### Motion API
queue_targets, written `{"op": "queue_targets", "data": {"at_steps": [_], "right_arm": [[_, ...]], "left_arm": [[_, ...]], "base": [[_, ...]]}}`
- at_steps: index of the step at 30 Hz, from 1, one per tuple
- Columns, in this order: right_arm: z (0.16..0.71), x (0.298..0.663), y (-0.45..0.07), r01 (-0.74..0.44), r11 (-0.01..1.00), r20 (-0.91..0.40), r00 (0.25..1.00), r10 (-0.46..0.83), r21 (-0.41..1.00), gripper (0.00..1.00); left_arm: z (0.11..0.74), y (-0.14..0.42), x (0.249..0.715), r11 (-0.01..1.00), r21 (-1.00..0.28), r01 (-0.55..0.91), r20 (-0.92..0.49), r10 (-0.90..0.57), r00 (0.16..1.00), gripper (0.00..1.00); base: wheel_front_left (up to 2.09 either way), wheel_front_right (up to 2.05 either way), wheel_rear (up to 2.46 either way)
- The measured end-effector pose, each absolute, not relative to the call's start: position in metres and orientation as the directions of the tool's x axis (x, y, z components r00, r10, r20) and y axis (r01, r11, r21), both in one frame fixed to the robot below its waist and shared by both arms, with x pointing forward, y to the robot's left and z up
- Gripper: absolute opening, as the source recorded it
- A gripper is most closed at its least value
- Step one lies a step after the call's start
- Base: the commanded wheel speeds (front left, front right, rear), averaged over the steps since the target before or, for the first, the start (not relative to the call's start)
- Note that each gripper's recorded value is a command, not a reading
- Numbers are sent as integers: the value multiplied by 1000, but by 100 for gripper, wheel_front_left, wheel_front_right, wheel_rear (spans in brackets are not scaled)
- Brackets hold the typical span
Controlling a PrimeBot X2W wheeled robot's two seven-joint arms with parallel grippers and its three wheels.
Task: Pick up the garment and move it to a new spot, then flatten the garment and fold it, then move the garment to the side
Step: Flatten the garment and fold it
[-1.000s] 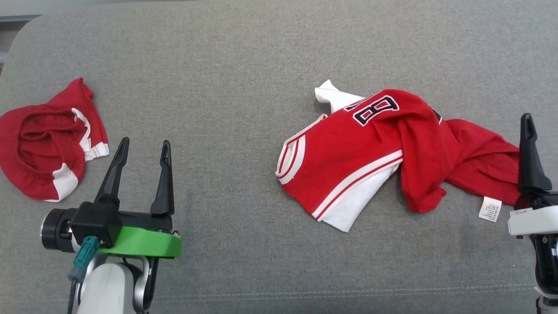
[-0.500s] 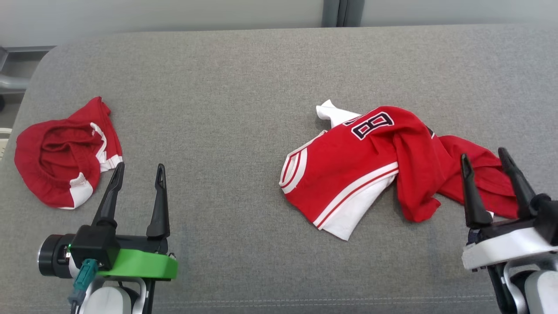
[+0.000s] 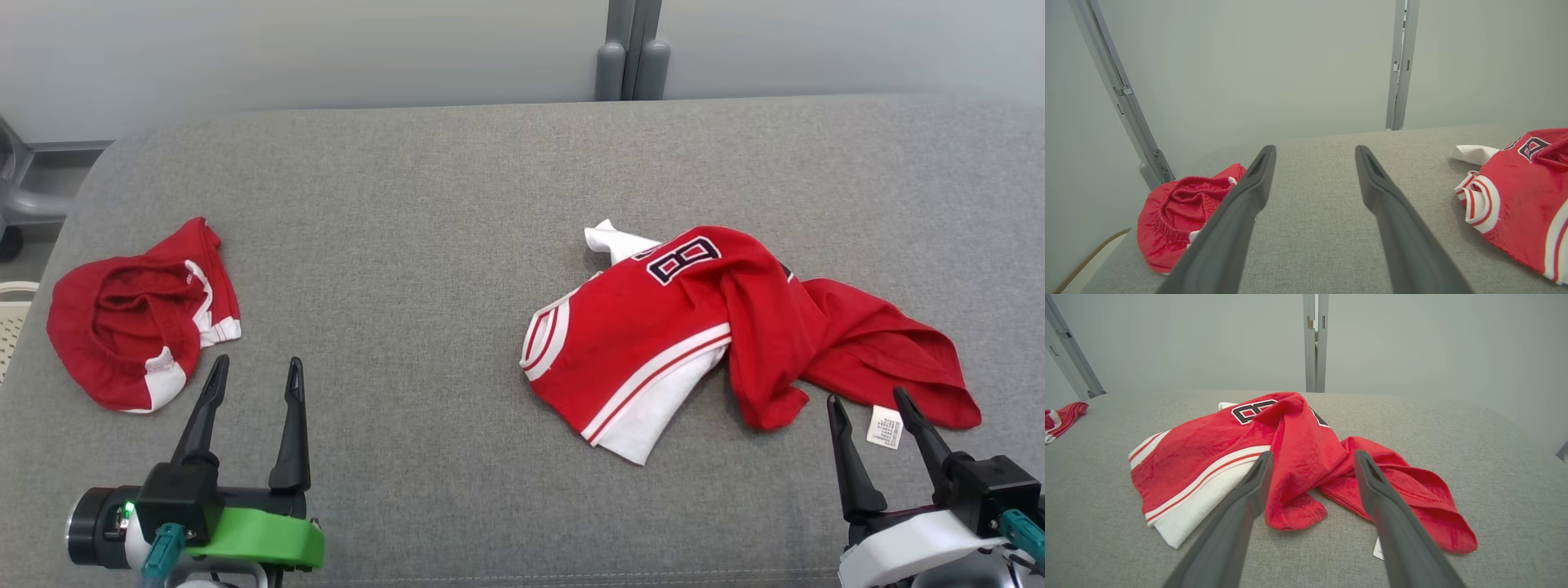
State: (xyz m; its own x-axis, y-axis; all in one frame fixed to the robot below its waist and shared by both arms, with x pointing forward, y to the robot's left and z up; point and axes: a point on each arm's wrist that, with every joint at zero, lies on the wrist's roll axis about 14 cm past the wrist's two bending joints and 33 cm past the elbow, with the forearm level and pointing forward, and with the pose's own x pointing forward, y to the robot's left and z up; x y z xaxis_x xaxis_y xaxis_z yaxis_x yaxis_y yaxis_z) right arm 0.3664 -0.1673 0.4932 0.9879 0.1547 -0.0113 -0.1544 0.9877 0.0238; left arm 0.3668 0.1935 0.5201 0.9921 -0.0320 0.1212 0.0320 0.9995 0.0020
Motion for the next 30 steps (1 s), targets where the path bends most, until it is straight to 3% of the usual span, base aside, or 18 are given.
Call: {"op": "queue_targets", "data": {"at_steps": [15, 22, 30], "right_arm": [[490, 367, -166, -155, 987, -24, 987, 157, 51, 100], [454, 375, -181, -153, 988, -160, 975, 156, 34, 100], [414, 393, -169, -234, 971, -286, 929, 237, 45, 100]], "left_arm": [[514, 188, 361, 997, 30, 66, 97, -69, 993, 100], [514, 182, 369, 996, 29, 82, 99, -85, 992, 100], [507, 180, 378, 996, 18, 86, 78, -88, 993, 100]], "base": [[0, 0, 0], [0, 0, 0], [0, 0, 0]]}}
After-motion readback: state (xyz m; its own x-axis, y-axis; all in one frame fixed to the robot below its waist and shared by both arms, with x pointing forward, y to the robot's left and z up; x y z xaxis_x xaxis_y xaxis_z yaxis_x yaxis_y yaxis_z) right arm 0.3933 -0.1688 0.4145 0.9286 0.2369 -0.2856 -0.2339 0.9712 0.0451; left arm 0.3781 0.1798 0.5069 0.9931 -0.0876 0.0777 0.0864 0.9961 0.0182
